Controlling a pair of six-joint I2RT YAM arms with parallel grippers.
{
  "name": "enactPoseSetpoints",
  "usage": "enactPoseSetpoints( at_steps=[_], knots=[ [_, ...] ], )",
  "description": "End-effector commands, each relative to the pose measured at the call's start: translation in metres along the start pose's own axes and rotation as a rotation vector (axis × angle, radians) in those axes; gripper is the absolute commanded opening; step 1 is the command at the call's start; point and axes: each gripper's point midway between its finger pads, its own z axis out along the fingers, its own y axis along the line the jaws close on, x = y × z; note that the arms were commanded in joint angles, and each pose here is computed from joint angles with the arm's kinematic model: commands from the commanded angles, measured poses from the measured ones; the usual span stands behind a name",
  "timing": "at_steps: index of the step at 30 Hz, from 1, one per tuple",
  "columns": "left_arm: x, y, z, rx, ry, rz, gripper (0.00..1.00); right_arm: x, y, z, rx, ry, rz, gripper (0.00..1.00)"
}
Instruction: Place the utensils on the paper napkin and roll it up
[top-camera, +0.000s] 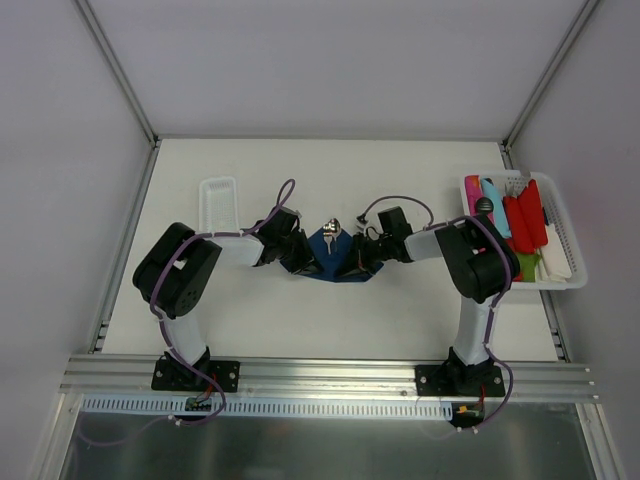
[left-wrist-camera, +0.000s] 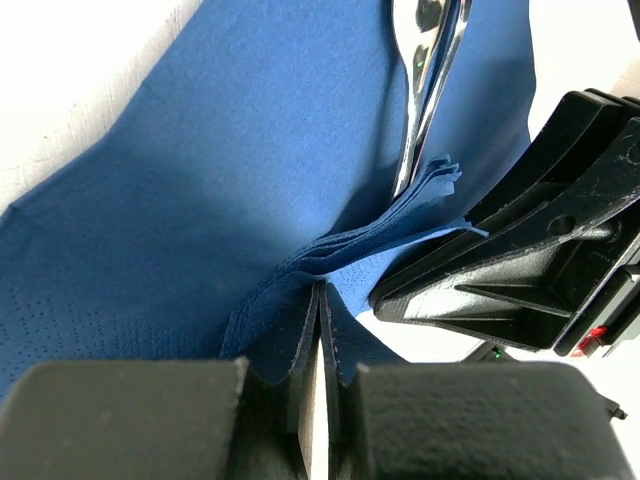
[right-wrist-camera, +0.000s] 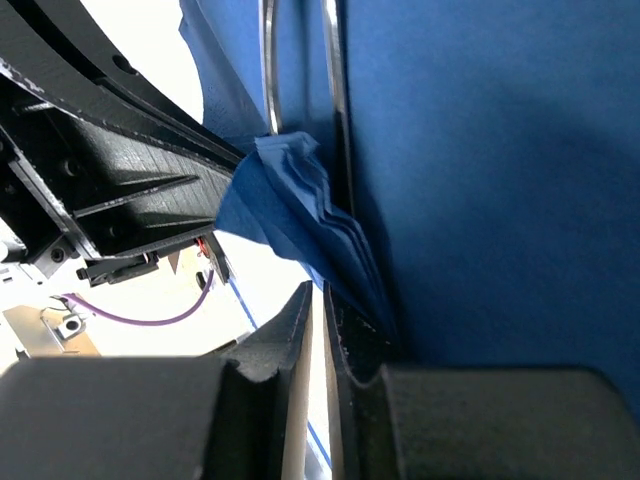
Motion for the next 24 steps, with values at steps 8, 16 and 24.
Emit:
enactPoseSetpoints(
  at_steps=[8,16,24],
  knots=[
    [0.012,0.048,0.007,-0.164,0.016,-0.033,0.0,-0.005,-0.006,-0.023,0.02,0.008,-0.047,0.13],
    [0.009,0.047,0.005,-0.16,0.015,-0.041,0.0,0.011,-0.021,-0.031,0.108,0.066,-0.061,0.13],
    [0.008,0.047,0.002,-0.16,0.014,-0.042,0.0,0.011,-0.049,-0.042,0.201,0.065,-0.011,0.12]
  ],
)
